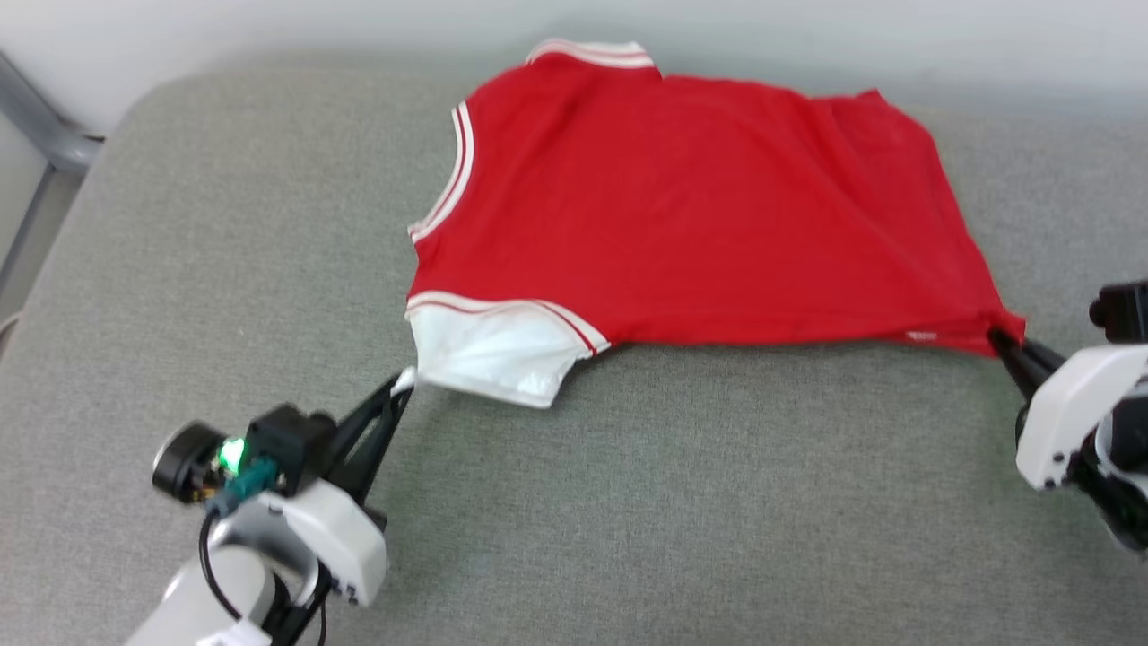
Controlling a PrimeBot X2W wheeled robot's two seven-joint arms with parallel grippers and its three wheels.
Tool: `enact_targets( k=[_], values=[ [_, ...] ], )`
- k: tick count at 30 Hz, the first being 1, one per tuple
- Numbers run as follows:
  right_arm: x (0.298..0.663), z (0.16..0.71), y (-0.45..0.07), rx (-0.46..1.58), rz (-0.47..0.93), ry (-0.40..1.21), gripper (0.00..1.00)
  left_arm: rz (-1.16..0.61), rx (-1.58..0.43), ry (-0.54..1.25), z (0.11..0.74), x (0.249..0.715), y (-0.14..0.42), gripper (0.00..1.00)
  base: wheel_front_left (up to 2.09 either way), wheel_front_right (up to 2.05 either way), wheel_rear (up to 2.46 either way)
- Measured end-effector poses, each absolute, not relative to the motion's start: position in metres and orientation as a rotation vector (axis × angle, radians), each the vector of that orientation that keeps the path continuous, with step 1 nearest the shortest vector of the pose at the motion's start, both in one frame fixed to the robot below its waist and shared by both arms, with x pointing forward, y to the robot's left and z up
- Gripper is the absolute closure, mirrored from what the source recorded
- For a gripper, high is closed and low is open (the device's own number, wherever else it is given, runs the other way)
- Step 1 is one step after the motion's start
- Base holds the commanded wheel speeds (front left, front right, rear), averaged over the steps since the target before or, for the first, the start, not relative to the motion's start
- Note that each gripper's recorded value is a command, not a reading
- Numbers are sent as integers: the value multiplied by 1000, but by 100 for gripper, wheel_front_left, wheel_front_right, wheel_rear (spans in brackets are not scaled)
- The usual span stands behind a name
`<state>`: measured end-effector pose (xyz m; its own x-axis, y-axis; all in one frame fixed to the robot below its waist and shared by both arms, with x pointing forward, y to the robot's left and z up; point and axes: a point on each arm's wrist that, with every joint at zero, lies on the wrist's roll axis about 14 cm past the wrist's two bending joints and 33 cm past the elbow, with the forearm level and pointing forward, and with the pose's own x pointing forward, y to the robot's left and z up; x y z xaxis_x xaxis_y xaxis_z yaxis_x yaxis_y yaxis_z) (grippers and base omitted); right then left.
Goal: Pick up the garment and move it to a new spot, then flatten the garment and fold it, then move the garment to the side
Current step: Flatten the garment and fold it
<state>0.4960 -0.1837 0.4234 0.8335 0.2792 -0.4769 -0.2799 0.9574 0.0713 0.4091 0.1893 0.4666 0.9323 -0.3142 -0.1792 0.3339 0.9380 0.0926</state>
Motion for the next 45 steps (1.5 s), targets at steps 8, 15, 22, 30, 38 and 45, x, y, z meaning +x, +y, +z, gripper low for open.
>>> enact_targets(
  k=[8,15,22,30,38,45],
  values=[
    [442,419,-194,82,295,598,100,-362,92,264,459,347,183,100,0,0,0],
    [399,423,-199,156,308,643,100,-415,59,331,459,297,175,100,0,0,0],
    [351,423,-211,198,309,687,100,-442,7,394,456,251,166,100,0,0,0],
    [317,420,-221,233,299,744,100,-491,-8,433,459,233,156,100,0,0,0],
    [328,436,-217,253,298,689,100,-458,36,310,487,272,163,100,0,0,0],
    [360,447,-210,245,305,657,100,-460,93,254,501,320,171,100,0,0,0]
  ],
)
